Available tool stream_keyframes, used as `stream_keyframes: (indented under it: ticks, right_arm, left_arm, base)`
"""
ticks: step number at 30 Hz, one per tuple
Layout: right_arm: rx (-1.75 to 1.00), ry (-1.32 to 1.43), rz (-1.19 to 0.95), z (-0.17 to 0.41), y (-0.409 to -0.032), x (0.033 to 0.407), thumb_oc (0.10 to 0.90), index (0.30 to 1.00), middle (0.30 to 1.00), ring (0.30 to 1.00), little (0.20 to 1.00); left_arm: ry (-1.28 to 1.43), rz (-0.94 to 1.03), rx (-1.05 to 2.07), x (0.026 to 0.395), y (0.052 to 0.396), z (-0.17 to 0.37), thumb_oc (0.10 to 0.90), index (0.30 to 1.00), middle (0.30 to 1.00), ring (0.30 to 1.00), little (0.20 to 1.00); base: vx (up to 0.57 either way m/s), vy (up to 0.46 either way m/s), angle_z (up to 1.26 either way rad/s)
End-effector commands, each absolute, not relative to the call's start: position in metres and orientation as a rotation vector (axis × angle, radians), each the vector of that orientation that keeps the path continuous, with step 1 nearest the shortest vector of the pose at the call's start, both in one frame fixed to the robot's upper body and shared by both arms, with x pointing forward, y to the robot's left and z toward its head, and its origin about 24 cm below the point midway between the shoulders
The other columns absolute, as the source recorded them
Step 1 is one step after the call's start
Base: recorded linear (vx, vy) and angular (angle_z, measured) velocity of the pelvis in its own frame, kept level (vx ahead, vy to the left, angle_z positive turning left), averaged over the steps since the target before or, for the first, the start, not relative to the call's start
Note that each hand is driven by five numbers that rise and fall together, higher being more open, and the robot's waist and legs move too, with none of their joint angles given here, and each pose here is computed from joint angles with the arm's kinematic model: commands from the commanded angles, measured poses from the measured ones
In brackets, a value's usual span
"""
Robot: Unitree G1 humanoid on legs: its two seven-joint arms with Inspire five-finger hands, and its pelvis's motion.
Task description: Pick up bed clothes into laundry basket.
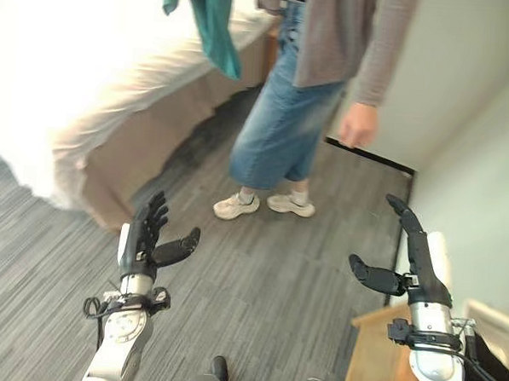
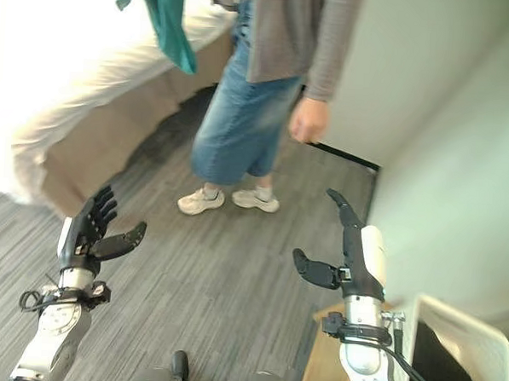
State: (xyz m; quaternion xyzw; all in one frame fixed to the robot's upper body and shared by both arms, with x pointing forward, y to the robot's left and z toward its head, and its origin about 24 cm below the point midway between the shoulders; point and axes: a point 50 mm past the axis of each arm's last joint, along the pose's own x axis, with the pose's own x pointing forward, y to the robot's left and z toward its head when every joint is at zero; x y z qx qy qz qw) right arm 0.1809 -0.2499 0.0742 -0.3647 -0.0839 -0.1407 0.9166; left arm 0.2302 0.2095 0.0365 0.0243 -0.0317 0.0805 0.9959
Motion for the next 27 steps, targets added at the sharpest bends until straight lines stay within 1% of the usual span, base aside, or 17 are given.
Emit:
stream_keyframes:
  ticks: [1, 5, 6, 7, 9, 10, 11, 12, 13, 14, 17, 20, 21, 27]
  right_arm:
    - [-0.814, -0.377, -0.488, 0.114, -0.271, 0.185, 0.800, 0.900, 0.900, 0.900, 0.900]
    - [-0.825, -0.377, -0.474, 0.114, -0.272, 0.183, 0.800, 0.900, 0.900, 0.900, 0.900]
    - [-0.799, -0.376, -0.442, 0.112, -0.268, 0.186, 0.800, 0.900, 0.900, 0.900, 0.900]
    - [-0.798, -0.376, -0.441, 0.112, -0.268, 0.186, 0.800, 0.900, 0.900, 0.900, 0.900]
    - [-0.745, -0.391, -0.381, 0.113, -0.259, 0.193, 0.800, 0.900, 0.900, 0.900, 0.900]
    - [-0.713, -0.401, -0.325, 0.114, -0.252, 0.196, 0.800, 0.900, 0.900, 0.900, 0.900]
    - [-0.618, -0.413, -0.210, 0.114, -0.238, 0.204, 0.800, 0.900, 0.900, 0.900, 0.900]
    - [-0.581, -0.425, -0.161, 0.115, -0.231, 0.206, 0.800, 0.900, 0.900, 0.900, 0.900]
    - [-0.580, -0.424, -0.158, 0.115, -0.230, 0.206, 0.800, 0.900, 0.900, 0.900, 0.900]
    - [-0.540, -0.416, -0.101, 0.113, -0.224, 0.208, 0.800, 0.900, 0.900, 0.900, 0.900]
    - [-0.517, -0.398, -0.076, 0.109, -0.221, 0.208, 0.800, 0.900, 0.900, 0.900, 0.900]
    - [-0.498, -0.361, -0.100, 0.101, -0.224, 0.204, 0.800, 0.900, 0.900, 0.900, 0.900]
    - [-0.482, -0.350, -0.108, 0.100, -0.224, 0.203, 0.800, 0.900, 0.900, 0.900, 0.900]
    - [-0.487, -0.353, -0.114, 0.102, -0.225, 0.206, 0.800, 0.900, 0.900, 0.900, 0.900]
  left_arm:
    - [-0.360, 0.034, 0.073, 0.246, 0.183, 0.089, 0.800, 0.900, 0.900, 0.900, 0.900]
    - [-0.355, 0.031, 0.088, 0.247, 0.182, 0.088, 0.800, 0.900, 0.900, 0.900, 0.900]
    - [-0.343, 0.047, 0.088, 0.246, 0.188, 0.086, 0.800, 0.900, 0.900, 0.900, 0.900]
    - [-0.343, 0.047, 0.088, 0.246, 0.188, 0.086, 0.800, 0.900, 0.900, 0.900, 0.900]
    - [-0.317, 0.103, 0.063, 0.242, 0.200, 0.082, 0.800, 0.900, 0.900, 0.900, 0.900]
    - [-0.299, 0.135, 0.047, 0.236, 0.207, 0.078, 0.800, 0.900, 0.900, 0.900, 0.900]
    - [-0.243, 0.193, -0.006, 0.219, 0.220, 0.066, 0.800, 0.900, 0.900, 0.900, 0.900]
    - [-0.215, 0.213, -0.029, 0.212, 0.225, 0.059, 0.800, 0.900, 0.900, 0.900, 0.900]
    - [-0.214, 0.215, -0.029, 0.211, 0.225, 0.059, 0.800, 0.900, 0.900, 0.900, 0.900]
    - [-0.145, 0.234, -0.063, 0.201, 0.228, 0.044, 0.800, 0.900, 0.900, 0.900, 0.900]
    - [-0.083, 0.242, -0.094, 0.195, 0.228, 0.032, 0.800, 0.900, 0.900, 0.900, 0.900]
    - [-0.044, 0.220, -0.084, 0.192, 0.228, 0.025, 0.800, 0.900, 0.900, 0.900, 0.900]
    - [-0.031, 0.204, -0.044, 0.190, 0.232, 0.024, 0.800, 0.900, 0.900, 0.900, 0.900]
    - [0.004, 0.195, 0.013, 0.189, 0.238, 0.020, 0.800, 0.900, 0.900, 0.900, 0.900]
  base:
    - [0.05, -0.287, 1.66]
    - [0.01, -0.129, 1.65]
    - [-0.07, -0.186, 1.07]
    - [-0.13, -0.246, 0.40]
    - [-0.09, -0.221, 0.19]
    - [-0.09, -0.356, -0.04]
    - [-0.09, -0.358, -0.14]
    - [-0.07, -0.283, -0.28]
    - [-0.10, -0.211, -0.47]
    - [-0.08, -0.132, -0.45]
    - [-0.15, -0.207, 0.02]
    - [-0.14, -0.150, 1.06]
    - [-0.09, -0.150, 1.11]
    - [0.07, -0.039, 0.48]
